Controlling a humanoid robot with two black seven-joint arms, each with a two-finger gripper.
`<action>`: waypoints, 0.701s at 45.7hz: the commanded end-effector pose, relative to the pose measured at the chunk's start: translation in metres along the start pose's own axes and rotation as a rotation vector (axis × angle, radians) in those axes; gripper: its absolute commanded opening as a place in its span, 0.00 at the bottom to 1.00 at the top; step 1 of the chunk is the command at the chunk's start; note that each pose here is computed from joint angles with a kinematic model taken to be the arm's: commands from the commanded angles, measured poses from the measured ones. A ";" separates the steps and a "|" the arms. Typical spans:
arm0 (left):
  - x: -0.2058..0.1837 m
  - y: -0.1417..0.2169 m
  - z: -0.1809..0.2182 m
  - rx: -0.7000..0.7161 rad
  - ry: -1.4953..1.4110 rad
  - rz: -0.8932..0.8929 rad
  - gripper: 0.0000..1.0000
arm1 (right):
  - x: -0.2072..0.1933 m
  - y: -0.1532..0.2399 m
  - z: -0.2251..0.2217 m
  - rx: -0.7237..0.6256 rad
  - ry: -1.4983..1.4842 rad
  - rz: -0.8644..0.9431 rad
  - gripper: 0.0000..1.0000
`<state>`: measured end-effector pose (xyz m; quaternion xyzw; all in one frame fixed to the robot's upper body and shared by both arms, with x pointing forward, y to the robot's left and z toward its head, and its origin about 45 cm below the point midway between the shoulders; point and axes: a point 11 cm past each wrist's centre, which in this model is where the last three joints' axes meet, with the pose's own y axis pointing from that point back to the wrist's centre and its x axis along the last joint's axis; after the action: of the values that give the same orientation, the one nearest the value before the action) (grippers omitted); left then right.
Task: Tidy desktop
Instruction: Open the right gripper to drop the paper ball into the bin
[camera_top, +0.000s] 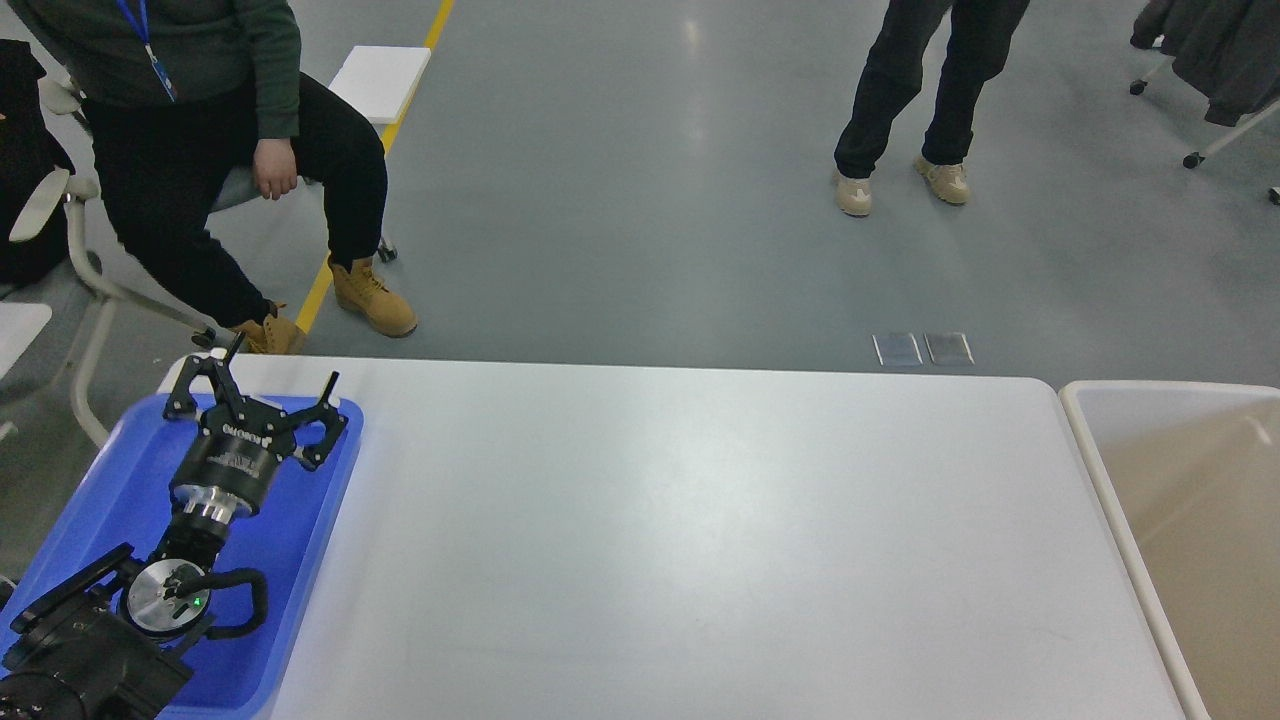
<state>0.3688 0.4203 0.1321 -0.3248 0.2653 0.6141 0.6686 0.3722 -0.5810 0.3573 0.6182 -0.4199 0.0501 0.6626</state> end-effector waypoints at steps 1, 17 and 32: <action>0.000 0.000 0.000 0.000 0.000 -0.001 0.99 | -0.009 -0.021 0.063 -0.092 -0.090 0.142 0.00; 0.000 0.000 0.000 0.000 0.000 0.000 0.99 | -0.065 -0.083 0.090 -0.171 -0.077 0.268 0.00; 0.000 0.000 0.000 -0.002 0.000 0.000 0.99 | -0.153 -0.141 0.073 -0.185 -0.098 0.252 0.00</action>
<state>0.3688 0.4205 0.1322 -0.3252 0.2648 0.6143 0.6683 0.3393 -0.6292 0.2106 0.5080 -0.5170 0.0792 0.6844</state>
